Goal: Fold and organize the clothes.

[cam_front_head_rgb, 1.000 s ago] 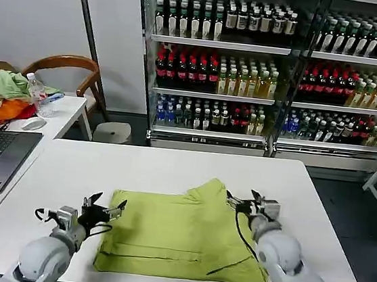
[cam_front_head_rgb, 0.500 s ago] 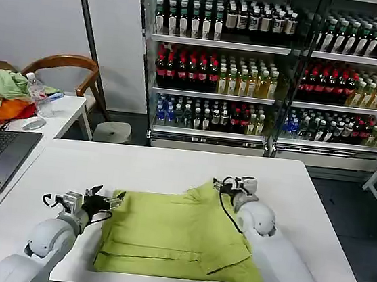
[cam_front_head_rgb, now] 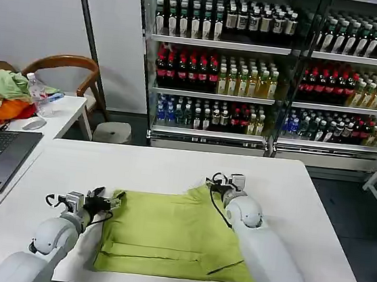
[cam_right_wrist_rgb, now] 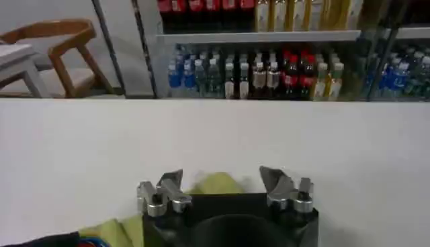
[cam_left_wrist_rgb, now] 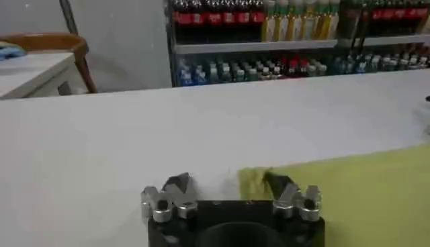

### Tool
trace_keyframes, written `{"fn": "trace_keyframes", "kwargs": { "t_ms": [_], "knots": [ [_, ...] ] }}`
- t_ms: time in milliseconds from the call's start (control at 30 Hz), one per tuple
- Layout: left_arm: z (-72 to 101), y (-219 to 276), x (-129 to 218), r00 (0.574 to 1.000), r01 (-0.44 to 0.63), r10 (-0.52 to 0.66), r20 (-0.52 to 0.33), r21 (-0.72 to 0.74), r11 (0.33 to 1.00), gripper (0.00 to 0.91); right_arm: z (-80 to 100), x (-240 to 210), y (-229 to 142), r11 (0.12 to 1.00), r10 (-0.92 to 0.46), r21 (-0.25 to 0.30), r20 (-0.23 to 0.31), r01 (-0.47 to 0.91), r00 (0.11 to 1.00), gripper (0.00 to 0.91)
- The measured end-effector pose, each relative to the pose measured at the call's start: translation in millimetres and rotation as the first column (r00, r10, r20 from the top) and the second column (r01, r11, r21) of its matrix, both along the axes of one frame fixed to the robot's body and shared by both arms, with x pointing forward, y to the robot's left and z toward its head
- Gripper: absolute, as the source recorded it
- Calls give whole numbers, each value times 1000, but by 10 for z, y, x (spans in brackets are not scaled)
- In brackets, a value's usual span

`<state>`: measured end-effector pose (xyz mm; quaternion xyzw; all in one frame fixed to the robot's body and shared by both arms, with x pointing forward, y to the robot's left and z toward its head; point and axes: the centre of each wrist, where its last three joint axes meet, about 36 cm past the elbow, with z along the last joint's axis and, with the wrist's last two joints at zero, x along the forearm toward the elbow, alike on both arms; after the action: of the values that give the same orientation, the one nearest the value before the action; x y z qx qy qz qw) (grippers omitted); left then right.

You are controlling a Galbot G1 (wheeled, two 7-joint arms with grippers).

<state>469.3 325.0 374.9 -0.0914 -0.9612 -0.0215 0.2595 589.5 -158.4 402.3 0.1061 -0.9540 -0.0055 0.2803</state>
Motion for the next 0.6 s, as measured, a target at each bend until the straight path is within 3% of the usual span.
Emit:
{"fn": "trace_keyframes", "kwargs": {
  "t_ms": [333,600],
  "knots": [
    [-26,-64,-6,1000,23,-23,0,-15,1000,50,-13,47,6,1000,-1,13,-15,1,1000,0],
    [-29,-96,-18,999,31,-30,12,-31,999,50,-17,10,-43,1000,-4,20,9,4,1000,0]
  ]
}}
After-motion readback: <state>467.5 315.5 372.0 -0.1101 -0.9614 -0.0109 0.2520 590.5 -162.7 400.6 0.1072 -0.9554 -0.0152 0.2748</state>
